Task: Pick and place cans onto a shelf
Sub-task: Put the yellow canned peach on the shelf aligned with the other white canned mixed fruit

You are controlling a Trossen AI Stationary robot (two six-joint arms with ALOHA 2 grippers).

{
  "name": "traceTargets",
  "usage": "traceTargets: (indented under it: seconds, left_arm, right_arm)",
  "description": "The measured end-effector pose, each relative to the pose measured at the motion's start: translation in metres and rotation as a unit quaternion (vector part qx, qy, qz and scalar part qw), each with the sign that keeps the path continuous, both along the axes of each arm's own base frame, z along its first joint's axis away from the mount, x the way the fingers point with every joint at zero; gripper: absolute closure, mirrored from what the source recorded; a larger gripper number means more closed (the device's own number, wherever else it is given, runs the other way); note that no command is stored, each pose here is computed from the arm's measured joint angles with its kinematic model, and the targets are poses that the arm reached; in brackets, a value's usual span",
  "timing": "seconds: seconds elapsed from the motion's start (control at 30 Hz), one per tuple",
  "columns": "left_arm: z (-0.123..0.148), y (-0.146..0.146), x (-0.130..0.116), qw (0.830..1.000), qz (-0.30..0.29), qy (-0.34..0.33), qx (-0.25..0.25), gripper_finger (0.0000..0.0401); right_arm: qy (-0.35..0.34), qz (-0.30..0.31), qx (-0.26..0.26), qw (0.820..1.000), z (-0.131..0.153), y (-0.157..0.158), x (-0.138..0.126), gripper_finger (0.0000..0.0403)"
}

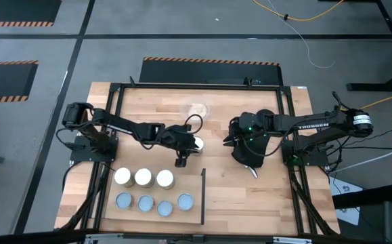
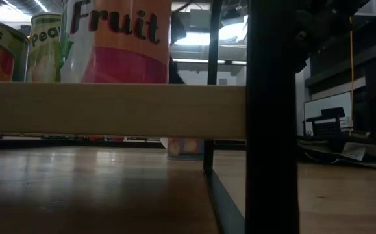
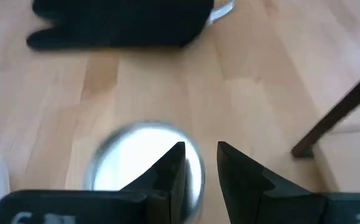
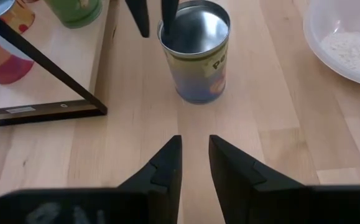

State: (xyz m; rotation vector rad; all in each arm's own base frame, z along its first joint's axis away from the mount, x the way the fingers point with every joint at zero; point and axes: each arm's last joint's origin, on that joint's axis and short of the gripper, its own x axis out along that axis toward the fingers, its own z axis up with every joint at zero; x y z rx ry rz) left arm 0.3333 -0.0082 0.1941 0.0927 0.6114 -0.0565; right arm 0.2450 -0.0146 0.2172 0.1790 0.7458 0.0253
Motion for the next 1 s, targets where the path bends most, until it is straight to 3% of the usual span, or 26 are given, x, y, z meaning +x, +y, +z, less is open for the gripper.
traceTargets:
  seconds: [0.33, 0.63, 1.0]
  left_arm:
    - [-0.006, 0.000, -0.004, 0.999, 0.016, 0.034, 0.015, 0.0318]
    - [-0.006, 0.000, -0.004, 0.999, 0.017, 0.036, 0.015, 0.0392]
    - [0.004, 0.000, -0.005, 1.000, 0.020, 0.022, 0.010, 0.0398]
  right_arm:
    - [-0.001, 0.000, 0.000, 1.000, 0.000, 0.000, 0.000, 0.0319]
    - [-0.001, 0.000, 0.000, 1.000, 0.000, 0.000, 0.000, 0.0319]
    - [-0.004, 0.000, -0.001, 1.000, 0.000, 0.000, 0.001, 0.0319]
